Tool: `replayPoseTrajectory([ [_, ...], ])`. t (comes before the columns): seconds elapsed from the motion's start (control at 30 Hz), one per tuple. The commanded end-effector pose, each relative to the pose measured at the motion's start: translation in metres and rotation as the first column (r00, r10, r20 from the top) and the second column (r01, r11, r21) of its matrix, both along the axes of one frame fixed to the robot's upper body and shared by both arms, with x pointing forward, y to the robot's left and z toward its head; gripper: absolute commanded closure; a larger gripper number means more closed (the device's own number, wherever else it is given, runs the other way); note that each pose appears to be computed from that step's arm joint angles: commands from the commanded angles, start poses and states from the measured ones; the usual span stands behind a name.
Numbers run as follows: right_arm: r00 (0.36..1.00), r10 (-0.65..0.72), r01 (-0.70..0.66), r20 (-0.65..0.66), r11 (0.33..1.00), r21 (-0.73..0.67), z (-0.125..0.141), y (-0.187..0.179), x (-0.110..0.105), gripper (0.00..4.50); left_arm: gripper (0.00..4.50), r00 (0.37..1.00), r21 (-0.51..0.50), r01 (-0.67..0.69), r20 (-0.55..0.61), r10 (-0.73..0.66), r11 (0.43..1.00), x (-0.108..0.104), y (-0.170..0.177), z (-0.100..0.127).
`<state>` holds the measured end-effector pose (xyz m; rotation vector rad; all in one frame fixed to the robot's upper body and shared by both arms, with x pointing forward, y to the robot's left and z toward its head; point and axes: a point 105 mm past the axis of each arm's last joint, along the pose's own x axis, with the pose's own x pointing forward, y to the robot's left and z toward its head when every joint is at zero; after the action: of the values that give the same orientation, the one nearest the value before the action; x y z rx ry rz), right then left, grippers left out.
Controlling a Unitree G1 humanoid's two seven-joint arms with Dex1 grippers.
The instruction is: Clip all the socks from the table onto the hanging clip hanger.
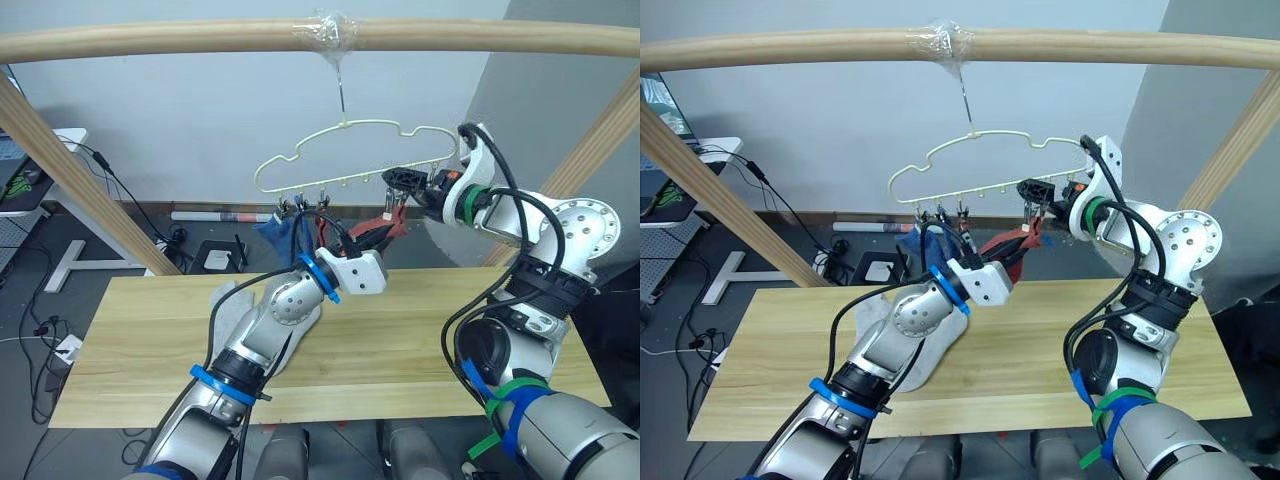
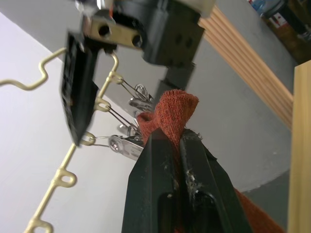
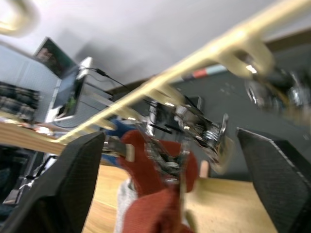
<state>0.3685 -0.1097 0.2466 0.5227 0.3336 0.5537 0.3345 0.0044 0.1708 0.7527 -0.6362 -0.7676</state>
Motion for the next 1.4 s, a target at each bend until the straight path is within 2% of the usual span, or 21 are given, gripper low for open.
replayPoseTrajectory([
  [0.03, 0.984, 0.045, -0.028, 0.173, 0.995, -0.096, 0.016, -0.002, -0.025, 0.00, 3.98, 0.984, -0.182, -0.065, -0.178, 0.032, 0.981, 0.015, 0.009, 0.007],
  [0.2, 0.974, -0.001, 0.061, 0.227, 0.964, -0.257, -0.010, -0.013, -0.036, 0.00, 2.81, 0.929, -0.296, -0.112, -0.371, -0.007, 0.949, 0.024, 0.023, 0.002],
  [0.27, 0.957, -0.008, 0.120, 0.289, 0.920, -0.373, -0.023, -0.016, -0.040, 0.00, 2.39, 0.906, -0.324, -0.117, -0.422, -0.033, 0.939, 0.023, 0.034, -0.001],
  [0.33, 0.934, 0.016, 0.157, 0.356, 0.878, -0.453, -0.033, -0.015, -0.044, 0.00, 1.86, 0.897, -0.307, -0.114, -0.441, -0.035, 0.945, 0.019, 0.046, -0.002],
  [0.5, 0.915, -0.068, 0.237, 0.398, 0.889, -0.392, -0.048, -0.013, -0.041, 0.00, 0.49, 0.881, -0.281, -0.166, -0.473, 0.014, 0.945, 0.014, 0.077, -0.001],
  [0.53, 0.910, -0.068, 0.243, 0.409, 0.886, -0.394, -0.052, -0.008, -0.041, 0.00, 0.25, 0.875, -0.264, -0.145, -0.484, -0.001, 0.954, 0.005, 0.084, -0.001],
  [0.57, 0.906, -0.067, 0.248, 0.418, 0.885, -0.395, -0.055, -0.004, -0.041, 0.00, 0.25, 0.869, -0.250, -0.126, -0.494, -0.014, 0.960, -0.002, 0.088, -0.001],
  [0.67, 0.866, -0.108, 0.335, 0.489, 0.850, -0.407, -0.057, -0.002, -0.040, 0.60, 0.23, 0.871, -0.211, -0.065, -0.489, -0.048, 0.975, -0.026, 0.103, 0.009],
  [0.8, 0.824, -0.113, 0.409, 0.556, 0.796, -0.446, -0.058, -0.001, -0.038, 1.97, 0.23, 0.887, -0.219, -0.083, -0.461, -0.028, 0.972, -0.033, 0.116, 0.025],
  [0.9, 0.807, -0.143, 0.425, 0.573, 0.815, -0.395, -0.053, 0.002, -0.034, 2.91, 0.23, 0.892, -0.236, -0.126, -0.452, 0.006, 0.964, -0.033, 0.122, 0.034],
  [1.0, 0.795, -0.173, 0.447, 0.581, 0.814, -0.370, -0.049, 0.005, -0.028, 3.85, 0.23, 0.892, -0.231, -0.111, -0.452, -0.005, 0.966, -0.037, 0.118, 0.035],
  [1.4, 0.764, -0.190, 0.491, 0.617, 0.792, -0.363, -0.045, 0.010, -0.010, 3.85, 0.23, 0.896, -0.222, -0.109, -0.445, -0.001, 0.969, -0.037, 0.118, 0.039],
])
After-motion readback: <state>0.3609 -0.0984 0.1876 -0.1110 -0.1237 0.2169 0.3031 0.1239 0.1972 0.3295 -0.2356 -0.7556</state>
